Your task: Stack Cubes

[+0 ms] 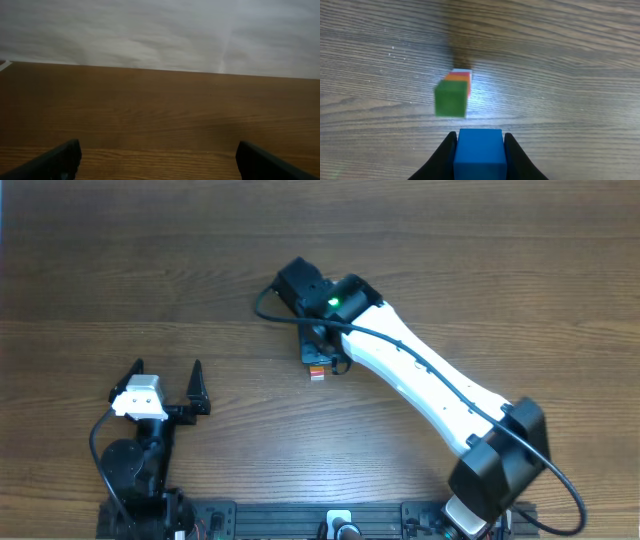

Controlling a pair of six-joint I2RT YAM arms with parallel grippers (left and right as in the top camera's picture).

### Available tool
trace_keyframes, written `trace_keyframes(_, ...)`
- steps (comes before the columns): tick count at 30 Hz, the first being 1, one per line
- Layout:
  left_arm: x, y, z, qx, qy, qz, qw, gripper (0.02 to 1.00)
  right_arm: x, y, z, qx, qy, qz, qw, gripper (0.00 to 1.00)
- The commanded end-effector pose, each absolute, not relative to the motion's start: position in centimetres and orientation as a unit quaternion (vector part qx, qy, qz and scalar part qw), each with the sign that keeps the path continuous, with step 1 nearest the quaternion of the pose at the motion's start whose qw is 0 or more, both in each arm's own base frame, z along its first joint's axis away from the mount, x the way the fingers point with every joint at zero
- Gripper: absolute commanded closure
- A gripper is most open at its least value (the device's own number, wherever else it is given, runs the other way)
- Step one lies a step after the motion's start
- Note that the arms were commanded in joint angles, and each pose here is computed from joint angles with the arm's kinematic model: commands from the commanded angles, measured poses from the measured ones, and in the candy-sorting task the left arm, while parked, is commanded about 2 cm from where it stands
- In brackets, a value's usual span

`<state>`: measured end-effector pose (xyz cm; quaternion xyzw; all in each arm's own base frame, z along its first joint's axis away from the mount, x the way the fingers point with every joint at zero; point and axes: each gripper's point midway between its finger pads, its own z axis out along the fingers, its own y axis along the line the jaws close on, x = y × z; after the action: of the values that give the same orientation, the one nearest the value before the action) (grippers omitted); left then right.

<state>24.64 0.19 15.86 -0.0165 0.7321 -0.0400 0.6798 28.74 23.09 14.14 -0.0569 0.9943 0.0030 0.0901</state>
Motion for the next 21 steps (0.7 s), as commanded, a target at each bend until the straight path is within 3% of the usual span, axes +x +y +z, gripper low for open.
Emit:
trace_keyframes(1, 24.61, 0.16, 15.8, -0.01, 0.731, -0.036, 0.681, 0.018, 29.4, 24.56, 14.2, -0.065, 0.993, 0.012, 0.094, 0.989)
trace_keyframes(21, 24.61, 0.16, 15.8, -0.01, 0.731, -0.036, 0.681, 0.018, 29.58, 25.25, 13.26, -0.07, 0.993, 0.012, 0.09, 0.989)
